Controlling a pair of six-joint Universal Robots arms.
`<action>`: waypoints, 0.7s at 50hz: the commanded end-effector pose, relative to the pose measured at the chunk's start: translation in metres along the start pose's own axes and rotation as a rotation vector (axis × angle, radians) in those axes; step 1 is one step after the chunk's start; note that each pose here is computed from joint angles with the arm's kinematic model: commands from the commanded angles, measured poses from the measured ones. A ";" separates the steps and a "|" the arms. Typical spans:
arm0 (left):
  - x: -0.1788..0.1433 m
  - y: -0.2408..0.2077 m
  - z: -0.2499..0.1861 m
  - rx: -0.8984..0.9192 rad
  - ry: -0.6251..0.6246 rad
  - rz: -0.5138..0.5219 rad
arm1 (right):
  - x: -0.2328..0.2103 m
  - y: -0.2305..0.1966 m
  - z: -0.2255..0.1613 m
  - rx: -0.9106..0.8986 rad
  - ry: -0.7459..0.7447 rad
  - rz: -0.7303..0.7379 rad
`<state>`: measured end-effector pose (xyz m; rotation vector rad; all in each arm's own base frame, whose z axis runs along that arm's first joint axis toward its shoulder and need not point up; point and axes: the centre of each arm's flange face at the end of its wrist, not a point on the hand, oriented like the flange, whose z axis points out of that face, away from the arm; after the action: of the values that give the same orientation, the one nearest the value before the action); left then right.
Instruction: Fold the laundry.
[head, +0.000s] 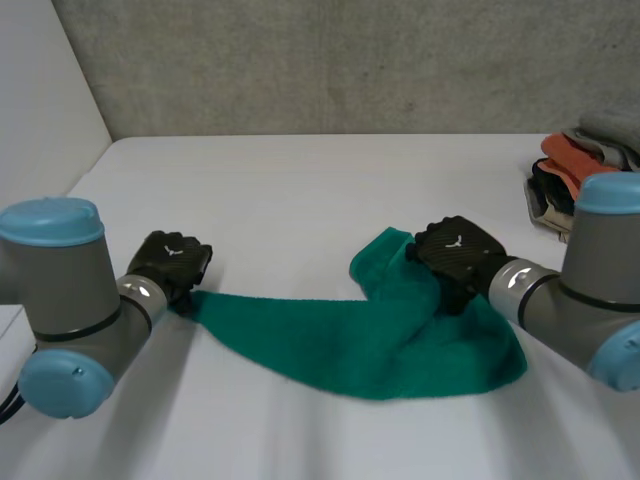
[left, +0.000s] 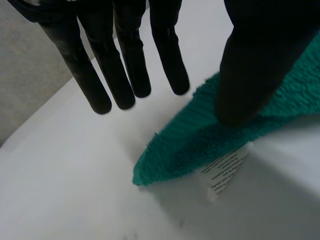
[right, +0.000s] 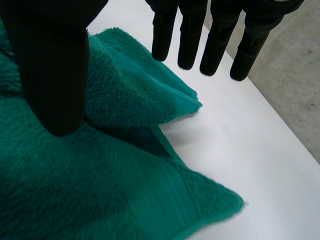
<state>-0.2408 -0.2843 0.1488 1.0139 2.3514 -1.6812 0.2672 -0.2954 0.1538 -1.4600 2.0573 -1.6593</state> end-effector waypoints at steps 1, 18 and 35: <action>0.006 0.003 0.012 -0.013 0.022 0.005 | -0.017 0.004 0.017 0.020 -0.045 -0.005; -0.021 -0.053 -0.008 0.161 -0.076 0.037 | 0.012 -0.037 -0.008 0.076 0.038 -0.054; -0.021 -0.082 -0.045 0.263 -0.073 0.020 | 0.030 -0.077 -0.099 -0.153 0.017 -0.228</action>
<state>-0.2514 -0.2630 0.2722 0.9336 2.0375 -2.1256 0.2371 -0.2353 0.2667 -1.7694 2.0967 -1.5825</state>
